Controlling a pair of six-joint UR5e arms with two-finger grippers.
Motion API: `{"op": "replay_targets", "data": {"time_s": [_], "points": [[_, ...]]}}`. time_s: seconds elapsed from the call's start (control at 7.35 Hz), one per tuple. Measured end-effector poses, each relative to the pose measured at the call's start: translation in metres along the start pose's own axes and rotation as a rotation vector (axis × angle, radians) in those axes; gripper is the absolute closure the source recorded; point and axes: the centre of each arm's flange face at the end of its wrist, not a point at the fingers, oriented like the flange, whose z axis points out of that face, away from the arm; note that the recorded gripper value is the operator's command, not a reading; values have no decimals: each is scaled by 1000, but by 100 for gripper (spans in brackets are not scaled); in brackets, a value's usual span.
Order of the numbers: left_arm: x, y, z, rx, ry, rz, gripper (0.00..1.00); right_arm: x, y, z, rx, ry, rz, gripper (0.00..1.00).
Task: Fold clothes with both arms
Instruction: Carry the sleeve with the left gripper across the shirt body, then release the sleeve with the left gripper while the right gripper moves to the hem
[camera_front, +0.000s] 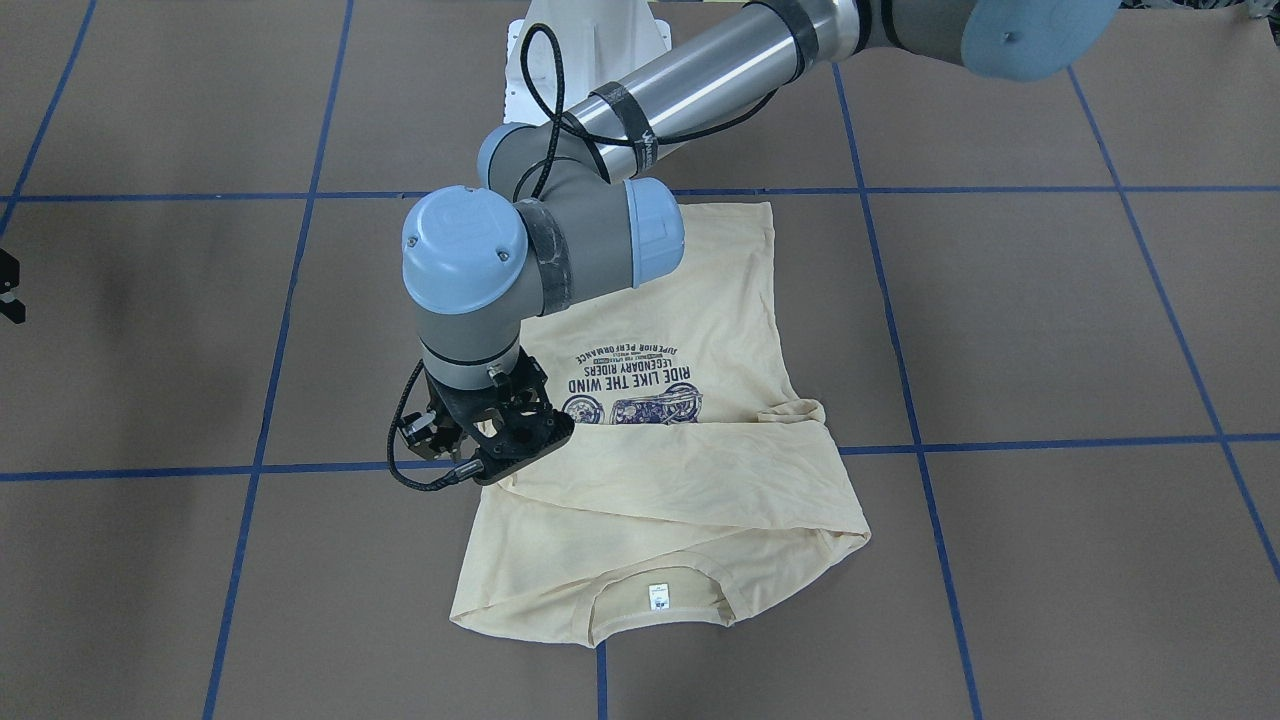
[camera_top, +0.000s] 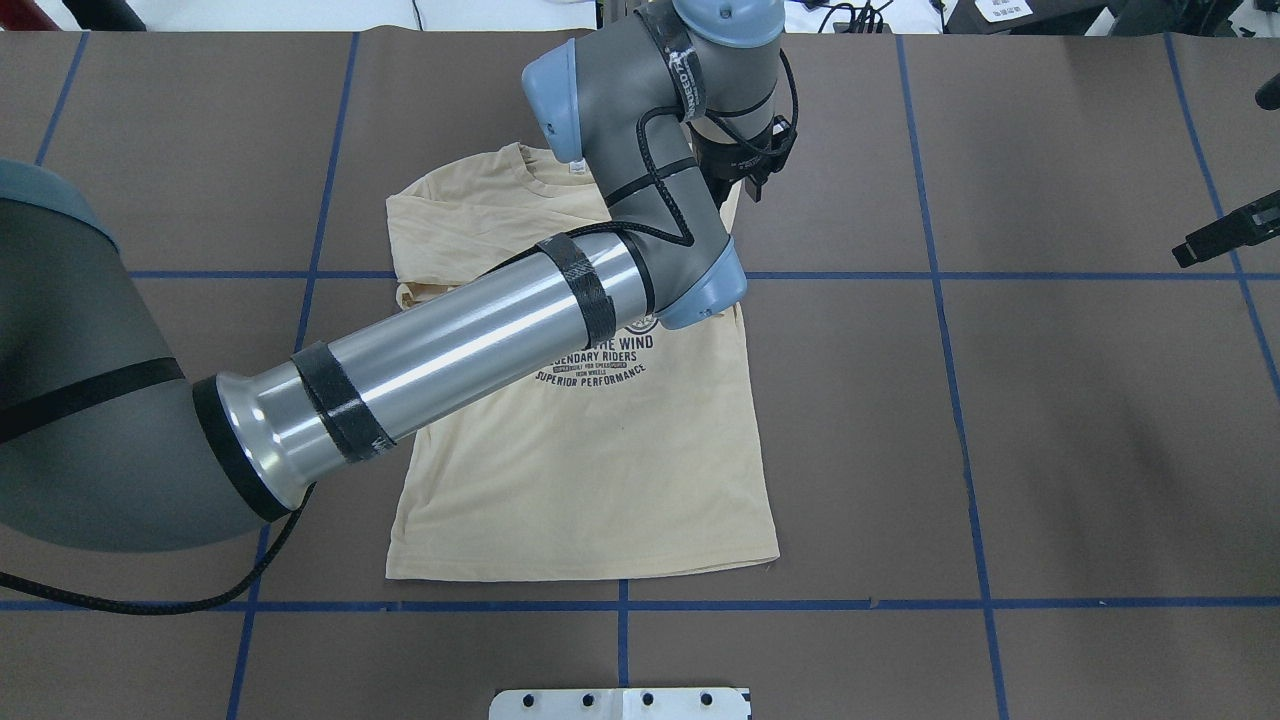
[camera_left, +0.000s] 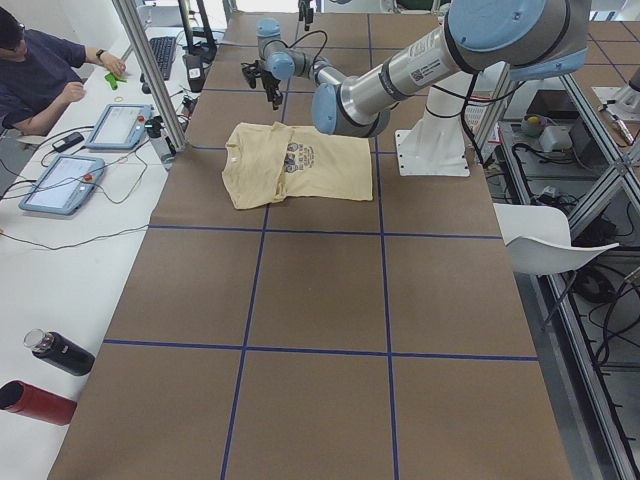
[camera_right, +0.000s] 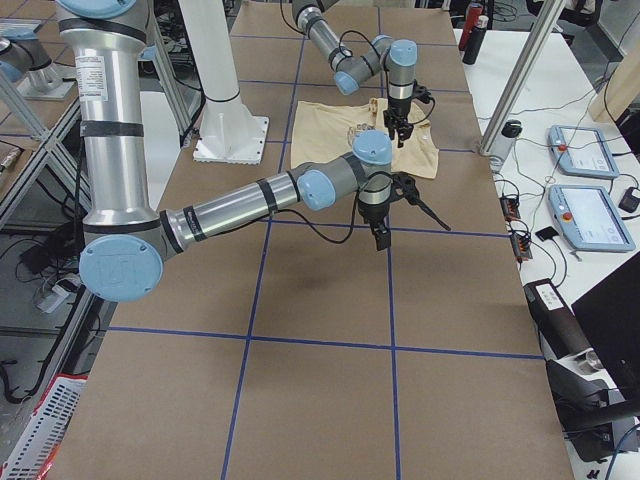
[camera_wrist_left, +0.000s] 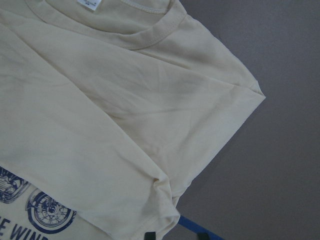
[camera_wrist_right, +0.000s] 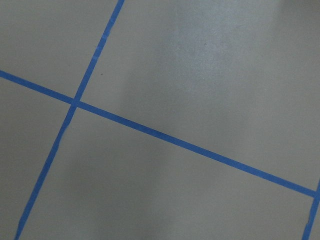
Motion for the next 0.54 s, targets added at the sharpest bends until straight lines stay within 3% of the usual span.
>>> {"op": "replay_targets", "data": {"time_s": [0.27, 0.54], "points": [[-9, 7, -15, -25, 27, 134, 0, -16, -8, 0, 8, -12, 66, 0], [-64, 15, -38, -56, 8, 278, 0, -67, -14, 10, 27, -63, 167, 0]]}}
